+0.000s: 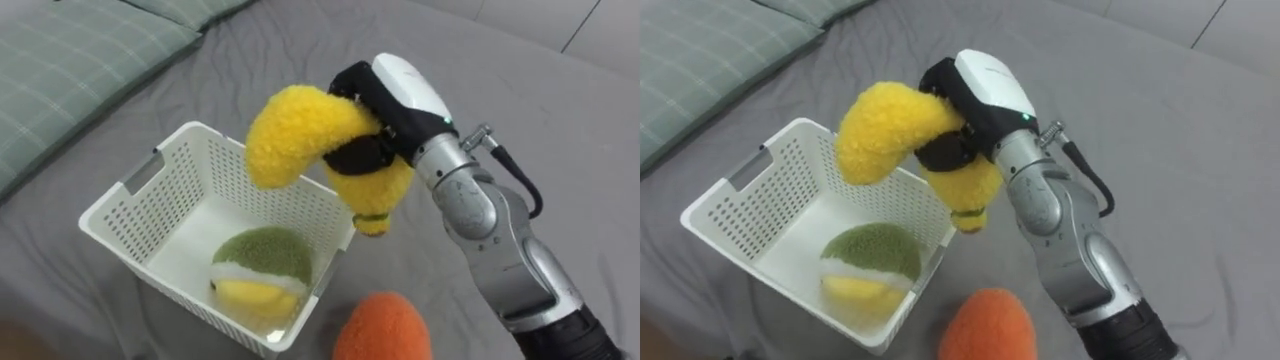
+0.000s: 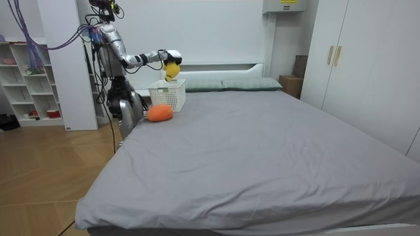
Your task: Collect toys from the bed
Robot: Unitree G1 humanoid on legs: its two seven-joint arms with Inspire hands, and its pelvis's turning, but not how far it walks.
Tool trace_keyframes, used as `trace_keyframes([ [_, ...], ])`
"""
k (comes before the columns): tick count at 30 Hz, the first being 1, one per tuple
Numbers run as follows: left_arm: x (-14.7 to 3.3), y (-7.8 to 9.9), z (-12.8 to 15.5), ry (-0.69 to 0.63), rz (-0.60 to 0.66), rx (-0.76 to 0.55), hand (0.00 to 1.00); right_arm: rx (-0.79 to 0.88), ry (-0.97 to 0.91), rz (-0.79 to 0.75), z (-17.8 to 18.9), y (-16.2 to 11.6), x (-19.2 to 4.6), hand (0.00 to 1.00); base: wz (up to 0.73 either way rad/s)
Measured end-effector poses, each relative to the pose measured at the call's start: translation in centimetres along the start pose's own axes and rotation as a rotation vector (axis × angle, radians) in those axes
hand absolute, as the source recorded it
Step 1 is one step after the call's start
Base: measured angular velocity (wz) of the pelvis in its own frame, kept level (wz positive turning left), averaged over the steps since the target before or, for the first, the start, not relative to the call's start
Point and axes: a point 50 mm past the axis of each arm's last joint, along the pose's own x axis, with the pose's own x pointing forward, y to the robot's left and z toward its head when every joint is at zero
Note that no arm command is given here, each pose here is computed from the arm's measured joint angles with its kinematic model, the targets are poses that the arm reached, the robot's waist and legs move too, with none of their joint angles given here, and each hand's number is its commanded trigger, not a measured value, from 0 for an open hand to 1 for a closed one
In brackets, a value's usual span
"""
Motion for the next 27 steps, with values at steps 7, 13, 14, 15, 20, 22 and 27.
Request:
trace_keyframes([
  [7, 0.0, 0.1, 0.0, 0.000, 0.005, 0.050, 0.00, 0.026, -0.064, 0.015, 2.1, 1.0, 0.9, 0.94, 0.06],
  [13, 0.1, 0.1, 0.1, 0.003, 0.005, 0.052, 0.00, 0.022, -0.074, 0.050, 2.5, 1.8, 1.4, 0.05, 0.06],
  [14, 0.1, 0.0, 0.1, 0.003, 0.005, 0.052, 0.00, 0.020, -0.069, 0.054, 2.4, 1.8, 1.5, 0.00, 0.00],
  [15, 0.1, 0.0, 0.2, 0.003, 0.006, 0.051, 0.00, 0.021, -0.061, 0.058, 2.3, 1.9, 1.5, 0.00, 0.00],
  [20, 0.1, 0.1, 0.3, 0.010, 0.009, 0.054, 0.00, 0.021, -0.029, 0.088, 1.8, 2.7, 1.6, 0.00, 0.03],
  [22, 0.2, 0.2, 0.4, 0.011, 0.011, 0.055, 0.00, 0.024, -0.017, 0.090, 1.7, 2.7, 1.6, 0.00, 0.02],
  [27, 0.3, 0.3, 0.4, 0.017, 0.011, 0.058, 0.00, 0.016, -0.020, 0.097, 1.7, 2.8, 1.6, 0.00, -0.03],
])
